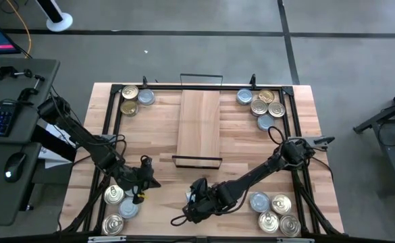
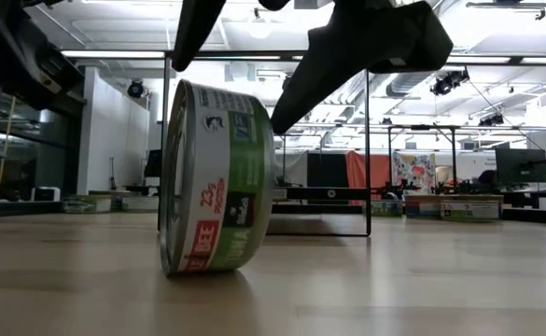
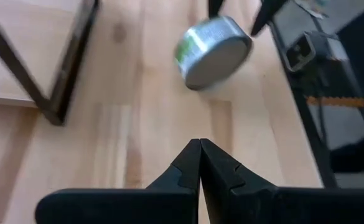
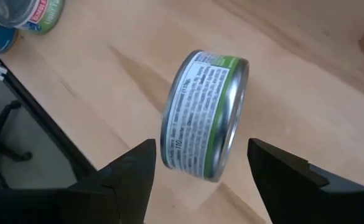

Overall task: Stack canned seafood by type on shelf
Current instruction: Put the green tuna cans on the shelf

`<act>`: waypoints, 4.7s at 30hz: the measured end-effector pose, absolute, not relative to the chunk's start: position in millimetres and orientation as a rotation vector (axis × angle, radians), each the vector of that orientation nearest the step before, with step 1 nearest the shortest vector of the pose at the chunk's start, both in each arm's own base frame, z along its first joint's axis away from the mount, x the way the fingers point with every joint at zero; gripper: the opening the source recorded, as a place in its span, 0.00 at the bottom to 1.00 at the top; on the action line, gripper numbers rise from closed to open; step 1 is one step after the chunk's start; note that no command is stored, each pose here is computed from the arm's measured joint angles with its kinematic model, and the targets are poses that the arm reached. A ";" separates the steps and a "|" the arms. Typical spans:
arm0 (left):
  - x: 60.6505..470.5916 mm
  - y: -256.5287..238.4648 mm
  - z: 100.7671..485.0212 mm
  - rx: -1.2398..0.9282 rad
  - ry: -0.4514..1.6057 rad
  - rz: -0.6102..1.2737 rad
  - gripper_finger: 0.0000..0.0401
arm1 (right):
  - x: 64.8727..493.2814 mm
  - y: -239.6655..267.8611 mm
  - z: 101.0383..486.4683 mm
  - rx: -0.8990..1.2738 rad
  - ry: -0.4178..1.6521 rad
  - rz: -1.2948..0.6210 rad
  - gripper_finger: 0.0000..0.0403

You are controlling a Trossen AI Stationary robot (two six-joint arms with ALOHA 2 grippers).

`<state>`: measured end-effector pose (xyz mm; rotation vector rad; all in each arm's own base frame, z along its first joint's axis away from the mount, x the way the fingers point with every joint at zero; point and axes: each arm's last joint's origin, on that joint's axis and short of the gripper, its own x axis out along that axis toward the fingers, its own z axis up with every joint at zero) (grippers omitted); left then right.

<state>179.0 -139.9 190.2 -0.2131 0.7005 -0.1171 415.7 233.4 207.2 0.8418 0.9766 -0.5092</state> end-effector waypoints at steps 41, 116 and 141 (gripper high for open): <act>257.3 -201.2 137.1 -0.324 0.571 -0.206 0.00 | 422.6 221.7 207.1 0.860 1.011 -0.491 0.61; 135.6 -121.1 317.9 -0.248 0.389 -0.089 0.00 | 404.6 219.8 266.7 0.339 1.354 -0.089 0.29; 160.2 -0.2 341.9 -0.185 0.242 0.173 0.00 | 232.4 -4.9 303.9 0.842 0.875 -0.746 0.29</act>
